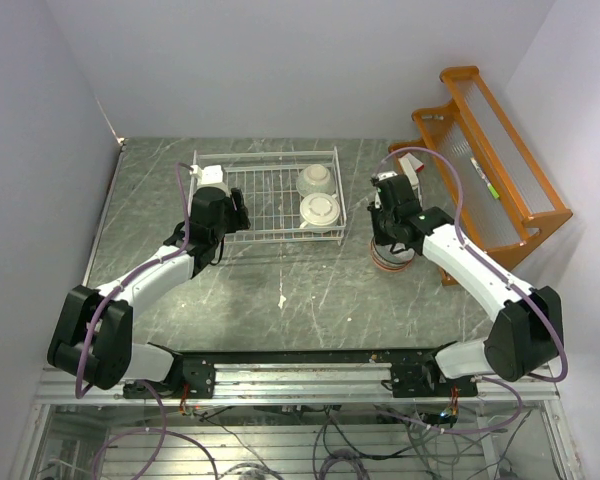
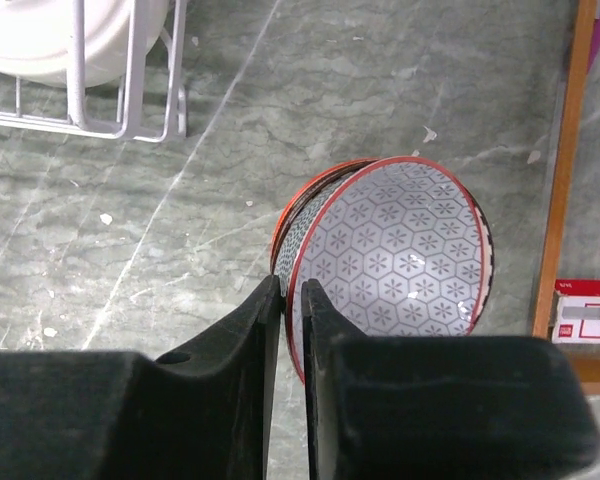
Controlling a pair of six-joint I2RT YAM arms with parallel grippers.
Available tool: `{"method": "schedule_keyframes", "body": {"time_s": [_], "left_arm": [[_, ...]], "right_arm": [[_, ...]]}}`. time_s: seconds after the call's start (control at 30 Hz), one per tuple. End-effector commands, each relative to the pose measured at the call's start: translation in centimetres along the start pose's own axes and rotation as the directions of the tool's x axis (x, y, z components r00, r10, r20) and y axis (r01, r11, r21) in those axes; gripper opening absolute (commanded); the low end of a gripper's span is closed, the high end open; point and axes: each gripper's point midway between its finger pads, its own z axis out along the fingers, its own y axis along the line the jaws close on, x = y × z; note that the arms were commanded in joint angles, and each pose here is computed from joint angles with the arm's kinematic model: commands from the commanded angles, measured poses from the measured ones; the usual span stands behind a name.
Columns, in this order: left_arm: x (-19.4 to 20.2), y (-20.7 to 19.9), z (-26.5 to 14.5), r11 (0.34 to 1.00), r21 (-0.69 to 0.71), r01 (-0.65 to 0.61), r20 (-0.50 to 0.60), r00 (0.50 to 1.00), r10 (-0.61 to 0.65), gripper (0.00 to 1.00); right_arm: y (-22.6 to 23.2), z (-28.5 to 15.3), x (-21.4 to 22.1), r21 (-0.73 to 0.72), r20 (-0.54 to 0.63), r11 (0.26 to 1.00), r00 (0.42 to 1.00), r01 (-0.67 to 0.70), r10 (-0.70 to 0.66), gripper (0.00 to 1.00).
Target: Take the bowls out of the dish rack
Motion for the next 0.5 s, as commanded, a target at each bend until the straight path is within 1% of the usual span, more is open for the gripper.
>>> {"method": "schedule_keyframes", "body": {"time_s": [0.0,0.2,0.47], "left_arm": [[-0.6,-0.7,0.2,1.000,0.027,-0.008,0.019,1.000,0.007,0.72],[-0.5,-0.7,0.3,1.000,0.027,-0.007,0.015,1.000,0.006,0.72],[-0.5,-0.7,0.4,1.000,0.026,-0.007,0.014,1.000,0.007,0.72]], "right_arm": [[-0.3,0.4,0.5,0.012,-0.001,1.000,1.000,-0.006,0.006,0.11],[-0.2,1.0,1.1,0.014,-0.018,1.000,1.000,-0.007,0.007,0.00],[-0.3,1.5,1.4,0.027,-0.026,1.000,1.000,-0.006,0.007,0.00]]}}
